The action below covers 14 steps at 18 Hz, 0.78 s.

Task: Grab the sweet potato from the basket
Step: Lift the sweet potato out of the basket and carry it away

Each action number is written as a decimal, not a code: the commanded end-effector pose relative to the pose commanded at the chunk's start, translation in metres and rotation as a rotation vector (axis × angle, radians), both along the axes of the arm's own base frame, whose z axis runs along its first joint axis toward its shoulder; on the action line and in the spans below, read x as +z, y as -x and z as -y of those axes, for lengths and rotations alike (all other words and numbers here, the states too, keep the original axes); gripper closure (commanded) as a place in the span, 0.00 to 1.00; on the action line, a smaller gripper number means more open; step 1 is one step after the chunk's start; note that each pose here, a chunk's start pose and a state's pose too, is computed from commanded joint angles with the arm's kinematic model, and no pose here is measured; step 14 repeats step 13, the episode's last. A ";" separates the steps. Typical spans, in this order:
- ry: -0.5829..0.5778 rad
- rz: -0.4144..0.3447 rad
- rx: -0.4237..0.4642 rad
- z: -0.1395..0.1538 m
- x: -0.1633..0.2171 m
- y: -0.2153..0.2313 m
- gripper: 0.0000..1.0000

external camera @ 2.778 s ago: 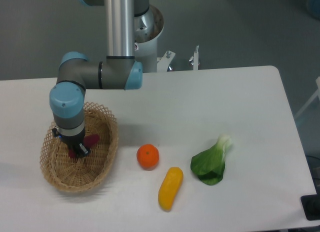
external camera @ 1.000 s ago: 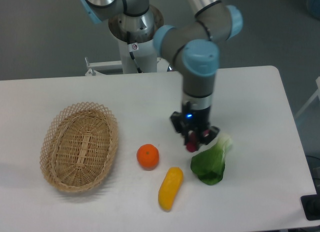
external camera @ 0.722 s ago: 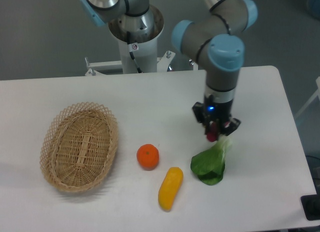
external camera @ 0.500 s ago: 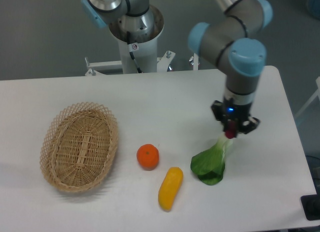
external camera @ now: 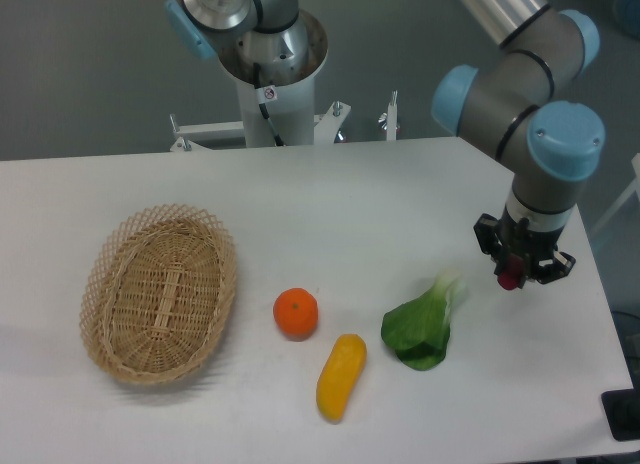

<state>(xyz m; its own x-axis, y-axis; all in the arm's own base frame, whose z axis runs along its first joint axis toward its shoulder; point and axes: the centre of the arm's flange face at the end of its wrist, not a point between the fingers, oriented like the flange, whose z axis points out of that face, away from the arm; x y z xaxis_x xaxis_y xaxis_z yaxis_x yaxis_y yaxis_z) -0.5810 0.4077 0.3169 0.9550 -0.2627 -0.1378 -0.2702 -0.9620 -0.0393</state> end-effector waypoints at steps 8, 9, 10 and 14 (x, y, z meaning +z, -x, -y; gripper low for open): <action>-0.009 -0.013 -0.024 -0.003 0.006 0.005 0.99; -0.007 -0.014 -0.024 -0.003 0.006 0.005 0.99; -0.004 -0.012 -0.023 -0.002 0.004 0.005 0.99; -0.005 -0.015 -0.023 -0.002 0.006 0.005 0.99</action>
